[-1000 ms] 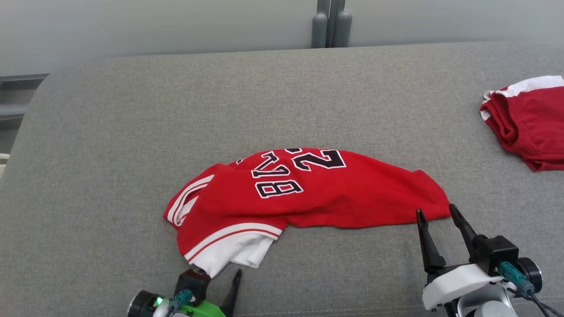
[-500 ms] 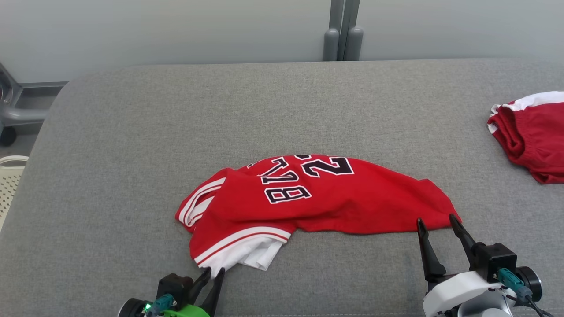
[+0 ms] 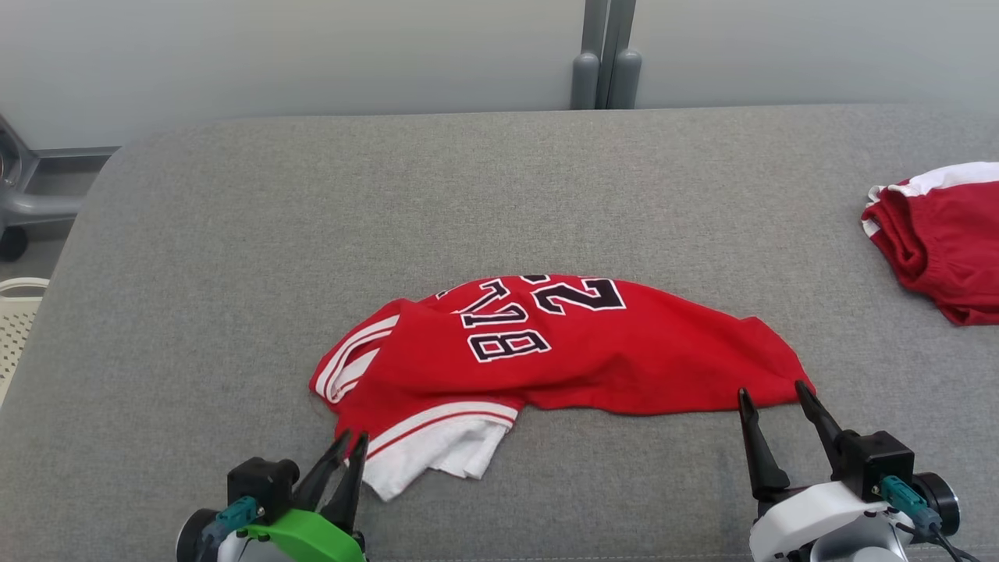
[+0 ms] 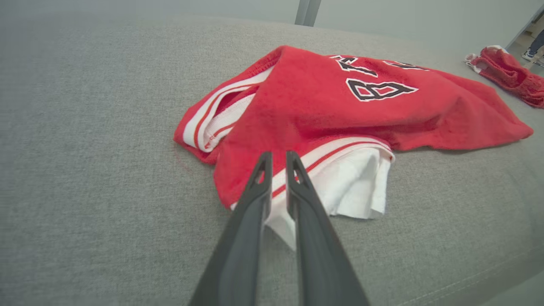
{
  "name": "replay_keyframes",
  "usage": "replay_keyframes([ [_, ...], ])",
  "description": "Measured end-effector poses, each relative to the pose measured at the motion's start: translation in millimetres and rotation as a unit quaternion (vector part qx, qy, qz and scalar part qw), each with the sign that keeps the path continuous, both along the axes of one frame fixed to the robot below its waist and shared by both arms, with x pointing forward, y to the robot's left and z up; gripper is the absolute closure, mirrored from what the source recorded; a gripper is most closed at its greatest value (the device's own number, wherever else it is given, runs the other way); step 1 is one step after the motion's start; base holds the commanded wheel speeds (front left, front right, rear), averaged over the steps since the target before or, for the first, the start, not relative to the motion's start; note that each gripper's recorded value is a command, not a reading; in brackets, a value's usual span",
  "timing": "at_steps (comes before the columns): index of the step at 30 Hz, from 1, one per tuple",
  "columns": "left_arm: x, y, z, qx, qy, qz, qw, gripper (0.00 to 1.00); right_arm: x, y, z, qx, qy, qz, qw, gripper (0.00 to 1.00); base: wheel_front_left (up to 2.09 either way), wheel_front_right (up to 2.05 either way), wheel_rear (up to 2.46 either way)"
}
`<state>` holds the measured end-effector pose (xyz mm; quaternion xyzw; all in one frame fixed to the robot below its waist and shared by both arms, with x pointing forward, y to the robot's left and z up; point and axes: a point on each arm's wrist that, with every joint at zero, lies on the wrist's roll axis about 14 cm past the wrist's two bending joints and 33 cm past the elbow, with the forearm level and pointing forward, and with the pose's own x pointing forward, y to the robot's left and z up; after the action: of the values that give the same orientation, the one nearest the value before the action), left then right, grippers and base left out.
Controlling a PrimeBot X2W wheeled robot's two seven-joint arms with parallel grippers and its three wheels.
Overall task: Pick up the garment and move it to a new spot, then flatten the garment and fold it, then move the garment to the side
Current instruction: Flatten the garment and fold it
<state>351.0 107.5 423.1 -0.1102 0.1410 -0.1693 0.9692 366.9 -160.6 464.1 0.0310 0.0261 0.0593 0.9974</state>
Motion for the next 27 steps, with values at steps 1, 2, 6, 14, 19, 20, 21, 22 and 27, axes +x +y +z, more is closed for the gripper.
replay_keyframes([
  [1, -0.1, 2.6, -2.0, 0.008, 0.002, 0.002, 1.0, 0.0, -0.1, -0.2, -0.5, 0.0, 0.001, 0.0, 1.0, 0.0, 0.0, 0.0, 0.0],
  [2, -0.1, 3.9, -3.8, 0.011, 0.005, 0.005, 1.0, 0.0, -0.2, -0.3, -0.9, 0.0, 0.001, 0.0, 1.0, 0.0, 0.0, 0.0, 0.0],
  [6, -3.3, 5.7, -15.0, 0.021, 0.026, 0.009, 0.999, 0.0, -0.3, -1.2, -2.5, 0.0, 0.004, -0.002, 1.0, 0.0, 0.0, 0.0, 0.0],
  [14, -24.1, 5.3, -44.9, 0.025, 0.086, 0.002, 0.996, 0.0, -1.8, -12.2, -8.6, -0.009, 0.013, -0.017, 1.0, 0.0, 0.0, 0.0, 0.0],
  [19, -37.0, -12.2, -56.3, 0.025, 0.107, -0.036, 0.993, 0.0, -2.3, -15.5, -17.2, -0.019, 0.027, -0.019, 0.999, 0.0, 0.0, 0.0, 0.0],
  [20, -38.9, -13.8, -59.5, 0.03, 0.111, -0.042, 0.993, 0.0, -1.9, -16.4, -18.2, -0.02, 0.028, -0.02, 0.999, 0.0, 0.0, 0.0, 0.0],
  [21, -38.9, -15.4, -61.4, 0.037, 0.111, -0.047, 0.992, 0.0, -1.2, -17.3, -18.9, -0.021, 0.029, -0.022, 0.999, 0.0, 0.0, 0.0, 0.0],
  [22, -37.1, -16.1, -62.6, 0.047, 0.109, -0.052, 0.992, 0.0, 0.0, -18.1, -18.6, -0.022, 0.029, -0.023, 0.999, 0.0, 0.0, 0.0, 0.0],
  [27, -21.6, -14.3, -66.3, 0.085, 0.096, -0.049, 0.991, 0.0, 5.0, -19.2, -17.3, -0.022, 0.026, -0.024, 0.999, 0.0, 0.0, 0.0, 0.0],
])
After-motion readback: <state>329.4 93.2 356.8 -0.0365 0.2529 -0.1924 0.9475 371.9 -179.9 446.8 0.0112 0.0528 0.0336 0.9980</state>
